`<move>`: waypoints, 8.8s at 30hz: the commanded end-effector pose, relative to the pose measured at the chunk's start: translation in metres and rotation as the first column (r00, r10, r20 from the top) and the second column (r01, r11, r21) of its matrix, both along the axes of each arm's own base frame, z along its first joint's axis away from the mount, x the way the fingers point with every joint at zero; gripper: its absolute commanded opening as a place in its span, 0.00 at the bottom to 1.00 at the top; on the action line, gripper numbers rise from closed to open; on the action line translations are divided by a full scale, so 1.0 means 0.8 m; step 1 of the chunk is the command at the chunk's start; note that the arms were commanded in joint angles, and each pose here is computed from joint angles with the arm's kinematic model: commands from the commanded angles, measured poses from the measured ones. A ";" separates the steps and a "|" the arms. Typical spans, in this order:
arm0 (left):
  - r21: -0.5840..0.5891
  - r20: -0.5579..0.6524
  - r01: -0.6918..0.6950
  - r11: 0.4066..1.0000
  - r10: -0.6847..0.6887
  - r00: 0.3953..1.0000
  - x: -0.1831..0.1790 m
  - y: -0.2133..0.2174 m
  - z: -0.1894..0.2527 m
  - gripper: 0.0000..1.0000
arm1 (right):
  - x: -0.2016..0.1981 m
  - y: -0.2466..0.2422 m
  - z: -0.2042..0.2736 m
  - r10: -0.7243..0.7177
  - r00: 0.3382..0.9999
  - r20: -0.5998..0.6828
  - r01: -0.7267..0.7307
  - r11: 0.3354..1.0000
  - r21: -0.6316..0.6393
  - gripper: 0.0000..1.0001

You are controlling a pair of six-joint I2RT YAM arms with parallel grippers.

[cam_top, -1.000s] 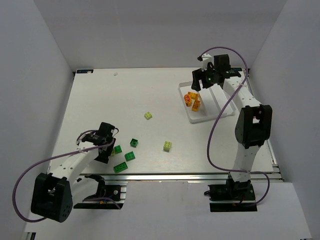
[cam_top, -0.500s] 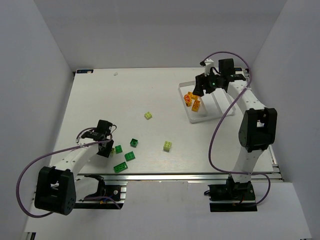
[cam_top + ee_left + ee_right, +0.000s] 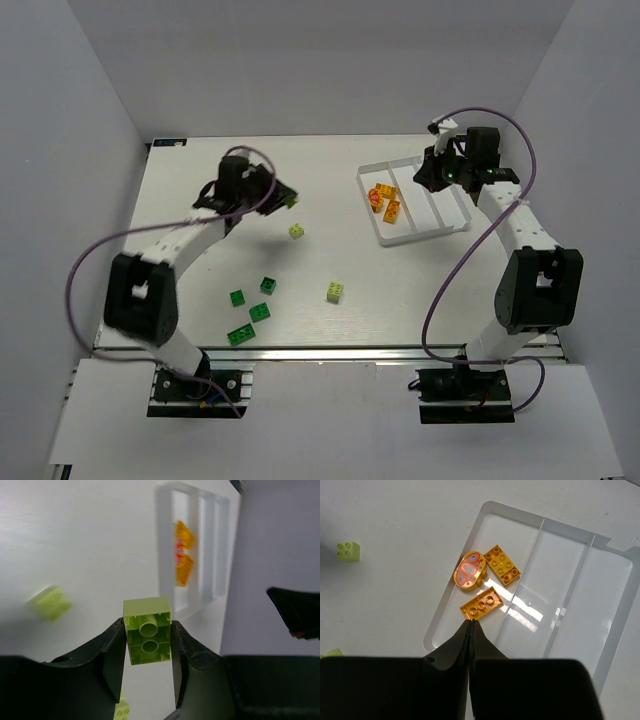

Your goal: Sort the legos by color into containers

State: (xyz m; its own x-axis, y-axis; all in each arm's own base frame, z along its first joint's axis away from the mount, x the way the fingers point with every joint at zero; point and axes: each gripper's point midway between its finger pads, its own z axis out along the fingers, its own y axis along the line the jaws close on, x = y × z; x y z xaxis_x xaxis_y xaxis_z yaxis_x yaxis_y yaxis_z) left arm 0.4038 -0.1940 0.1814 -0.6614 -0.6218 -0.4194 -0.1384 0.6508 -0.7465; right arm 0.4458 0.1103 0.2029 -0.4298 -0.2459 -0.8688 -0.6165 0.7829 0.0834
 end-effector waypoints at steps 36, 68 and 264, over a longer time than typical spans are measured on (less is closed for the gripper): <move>-0.183 0.409 0.466 0.866 -0.364 0.837 0.109 -0.464 -0.033 0.65 | -0.052 -0.058 0.063 0.039 0.999 0.014 -0.041 0.961 0.273 0.63; 0.192 0.262 -0.239 0.952 0.184 0.947 -0.136 0.059 0.068 0.74 | -0.262 0.174 -0.113 0.967 -0.246 0.073 -0.814 -0.165 -0.557 0.82; -0.041 0.526 0.399 0.916 -0.320 0.788 0.129 -0.404 0.063 0.67 | -0.002 -0.050 0.049 0.165 0.986 -0.002 -0.162 0.969 0.189 0.69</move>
